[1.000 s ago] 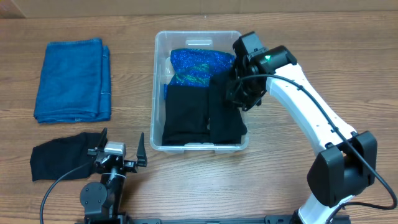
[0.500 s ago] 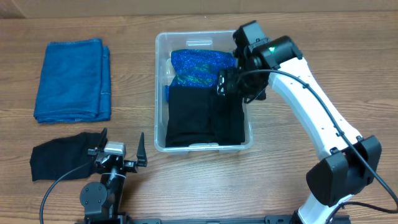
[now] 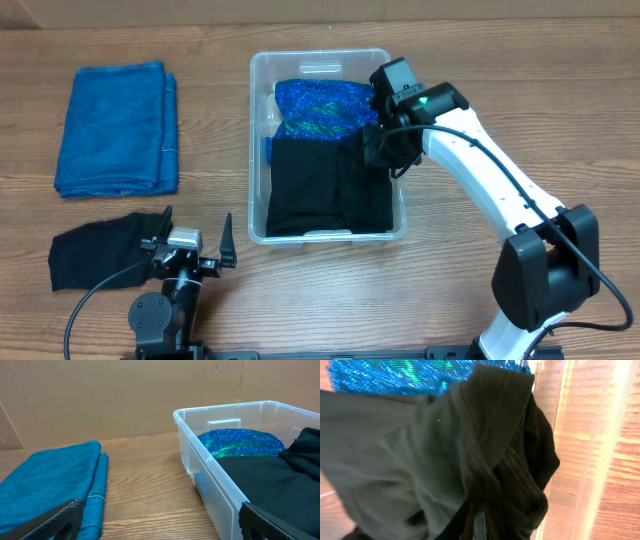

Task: Pack container
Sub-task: 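Press the black cloth flat and withdraw the right gripper to the right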

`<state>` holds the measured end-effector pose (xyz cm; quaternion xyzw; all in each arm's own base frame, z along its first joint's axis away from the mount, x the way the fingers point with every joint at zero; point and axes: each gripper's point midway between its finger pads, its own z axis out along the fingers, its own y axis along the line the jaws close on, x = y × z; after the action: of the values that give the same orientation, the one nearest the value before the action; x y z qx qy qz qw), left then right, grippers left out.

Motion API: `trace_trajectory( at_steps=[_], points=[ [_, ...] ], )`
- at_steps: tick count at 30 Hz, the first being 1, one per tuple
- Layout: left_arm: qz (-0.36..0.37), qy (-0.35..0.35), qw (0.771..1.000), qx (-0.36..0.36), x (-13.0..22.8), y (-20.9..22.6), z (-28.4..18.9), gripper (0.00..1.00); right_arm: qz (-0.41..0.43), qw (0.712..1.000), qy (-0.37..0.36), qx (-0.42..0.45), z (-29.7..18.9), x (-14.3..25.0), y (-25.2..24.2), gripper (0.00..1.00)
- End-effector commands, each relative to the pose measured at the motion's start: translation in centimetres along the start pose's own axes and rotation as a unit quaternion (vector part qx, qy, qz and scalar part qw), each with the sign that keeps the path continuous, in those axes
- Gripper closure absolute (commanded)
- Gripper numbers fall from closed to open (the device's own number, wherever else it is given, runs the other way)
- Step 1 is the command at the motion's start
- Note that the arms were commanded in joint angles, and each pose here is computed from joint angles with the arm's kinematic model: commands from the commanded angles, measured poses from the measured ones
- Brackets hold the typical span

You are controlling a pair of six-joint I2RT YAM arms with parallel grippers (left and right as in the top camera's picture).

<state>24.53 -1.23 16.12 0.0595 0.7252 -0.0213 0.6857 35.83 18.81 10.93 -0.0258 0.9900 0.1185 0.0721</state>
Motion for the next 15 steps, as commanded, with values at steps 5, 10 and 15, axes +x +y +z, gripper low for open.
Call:
trace_trajectory(
  at_steps=[5, 10, 15],
  points=[
    [0.01, -0.002, 1.0, -0.005, 0.0, 0.2, 0.0, 0.0, -0.001, 1.0, 0.01, 0.014, 2.8, 1.6, -1.3, 0.94],
    [0.01, -0.002, 1.0, -0.005, 0.0, 0.2, 0.0, 0.0, -0.011, 0.999, -0.049, -0.008, -2.7, -2.6, 1.3, 0.96],
    [0.01, -0.002, 1.0, -0.005, 0.0, 0.2, 0.0, 0.0, -0.016, 0.996, -0.086, -0.022, -4.7, -4.7, 2.6, 0.88]
  ],
)
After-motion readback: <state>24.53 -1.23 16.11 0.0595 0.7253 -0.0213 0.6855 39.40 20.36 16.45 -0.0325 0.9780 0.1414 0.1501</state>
